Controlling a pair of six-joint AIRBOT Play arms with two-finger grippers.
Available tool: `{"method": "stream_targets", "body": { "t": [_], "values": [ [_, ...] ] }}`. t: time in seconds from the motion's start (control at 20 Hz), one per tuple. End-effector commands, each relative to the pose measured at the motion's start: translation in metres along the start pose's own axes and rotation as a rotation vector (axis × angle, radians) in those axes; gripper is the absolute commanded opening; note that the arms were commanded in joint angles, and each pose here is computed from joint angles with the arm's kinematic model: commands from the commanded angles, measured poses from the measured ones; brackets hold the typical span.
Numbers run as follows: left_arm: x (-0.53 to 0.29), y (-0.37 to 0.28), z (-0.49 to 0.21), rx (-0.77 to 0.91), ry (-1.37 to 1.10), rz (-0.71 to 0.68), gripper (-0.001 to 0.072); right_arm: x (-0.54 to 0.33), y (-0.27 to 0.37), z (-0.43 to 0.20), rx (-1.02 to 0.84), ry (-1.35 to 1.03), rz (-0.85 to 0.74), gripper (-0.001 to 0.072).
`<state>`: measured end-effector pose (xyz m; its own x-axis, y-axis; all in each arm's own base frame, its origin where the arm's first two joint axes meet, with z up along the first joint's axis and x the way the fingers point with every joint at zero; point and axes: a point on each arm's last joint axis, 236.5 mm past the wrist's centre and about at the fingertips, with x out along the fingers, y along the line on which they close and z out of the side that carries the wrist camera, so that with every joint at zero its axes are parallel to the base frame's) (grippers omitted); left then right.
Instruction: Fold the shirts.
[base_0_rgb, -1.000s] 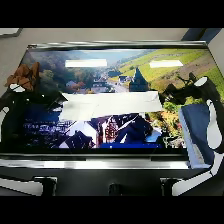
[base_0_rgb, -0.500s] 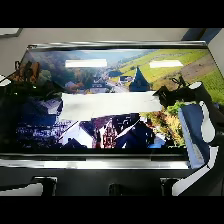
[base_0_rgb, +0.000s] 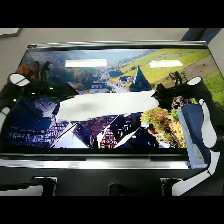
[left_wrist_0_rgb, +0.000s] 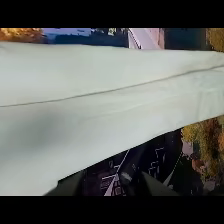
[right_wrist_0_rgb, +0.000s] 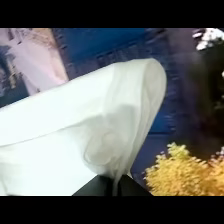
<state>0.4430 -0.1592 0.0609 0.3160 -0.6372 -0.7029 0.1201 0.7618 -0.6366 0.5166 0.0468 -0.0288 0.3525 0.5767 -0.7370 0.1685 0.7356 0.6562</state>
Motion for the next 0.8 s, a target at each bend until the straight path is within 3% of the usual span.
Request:
{"method": "stream_targets", "body": {
  "t": [0.0,0.15,0.45,0.75],
  "values": [
    [0.062,-0.026,-0.018,0.045,0.054,-0.019,0.0046,-0.058,0.063,-0.022,-0.135,0.017,0.073,0.0045],
    [0.121,-0.061,-0.032,0.010,0.058,-0.098,0.0027,-0.108,0.115,-0.052,-0.198,0.008,0.085,0.0045],
    [0.194,-0.101,-0.069,-0.257,0.152,-0.289,0.0027,-0.170,0.187,-0.106,-0.328,-0.062,0.077,0.0045],
    [0.241,-0.163,-0.127,-0.417,0.275,-0.474,0.0026,-0.210,0.215,-0.124,-0.374,-0.167,0.082,0.0045]
  ]
}}
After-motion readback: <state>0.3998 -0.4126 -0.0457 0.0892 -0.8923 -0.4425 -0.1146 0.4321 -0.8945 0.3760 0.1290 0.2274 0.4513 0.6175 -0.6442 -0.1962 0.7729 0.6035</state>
